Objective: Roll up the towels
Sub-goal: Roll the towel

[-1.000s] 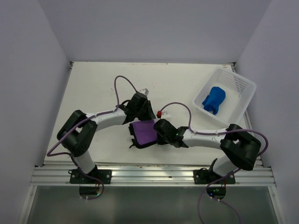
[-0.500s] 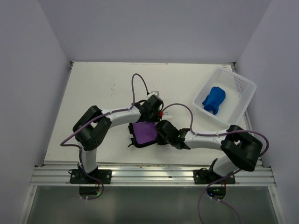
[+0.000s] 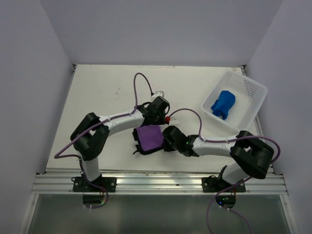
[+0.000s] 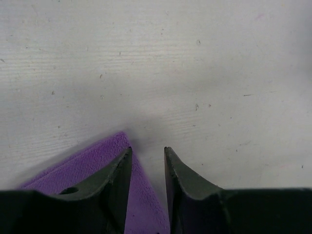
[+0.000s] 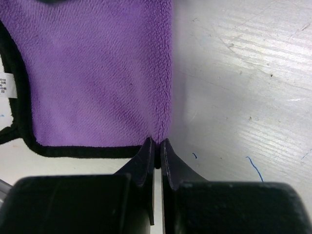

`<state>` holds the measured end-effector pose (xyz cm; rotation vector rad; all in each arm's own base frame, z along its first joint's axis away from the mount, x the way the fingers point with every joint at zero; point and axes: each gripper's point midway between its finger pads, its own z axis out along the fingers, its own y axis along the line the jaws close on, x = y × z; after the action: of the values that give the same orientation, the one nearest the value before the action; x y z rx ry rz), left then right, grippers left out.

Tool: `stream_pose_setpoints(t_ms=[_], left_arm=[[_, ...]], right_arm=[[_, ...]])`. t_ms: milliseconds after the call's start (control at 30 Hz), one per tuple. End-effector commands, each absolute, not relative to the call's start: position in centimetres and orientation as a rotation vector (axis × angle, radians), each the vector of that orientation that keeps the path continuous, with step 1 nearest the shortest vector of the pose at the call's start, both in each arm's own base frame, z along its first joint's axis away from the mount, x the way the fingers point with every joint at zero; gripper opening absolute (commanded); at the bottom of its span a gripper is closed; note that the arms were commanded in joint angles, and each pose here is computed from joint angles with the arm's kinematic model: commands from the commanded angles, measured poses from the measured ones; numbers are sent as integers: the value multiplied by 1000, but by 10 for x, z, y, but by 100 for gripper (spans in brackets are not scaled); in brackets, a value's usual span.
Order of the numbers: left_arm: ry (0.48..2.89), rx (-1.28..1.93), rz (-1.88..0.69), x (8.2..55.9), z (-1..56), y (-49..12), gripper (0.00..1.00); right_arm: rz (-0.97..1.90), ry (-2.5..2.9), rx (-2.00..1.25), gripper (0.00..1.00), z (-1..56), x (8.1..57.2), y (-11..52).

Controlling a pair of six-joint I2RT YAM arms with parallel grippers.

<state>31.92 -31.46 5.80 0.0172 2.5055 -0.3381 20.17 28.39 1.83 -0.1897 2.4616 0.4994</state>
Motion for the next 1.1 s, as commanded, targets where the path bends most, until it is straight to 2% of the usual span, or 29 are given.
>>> stream_pose_setpoints(t_ms=[0,533,1067], left_arm=[[2395,-21,-409,335,104,-324,37],[2501,-51,-238,328,51,-305,40],[2579,-47,-171,318,8,-299,38]], right_arm=[[383,2560,-221,0,-9,183,258],[372,2564,-222,0,-10,183,256],[378,2563,-207,0,-11,182,255]])
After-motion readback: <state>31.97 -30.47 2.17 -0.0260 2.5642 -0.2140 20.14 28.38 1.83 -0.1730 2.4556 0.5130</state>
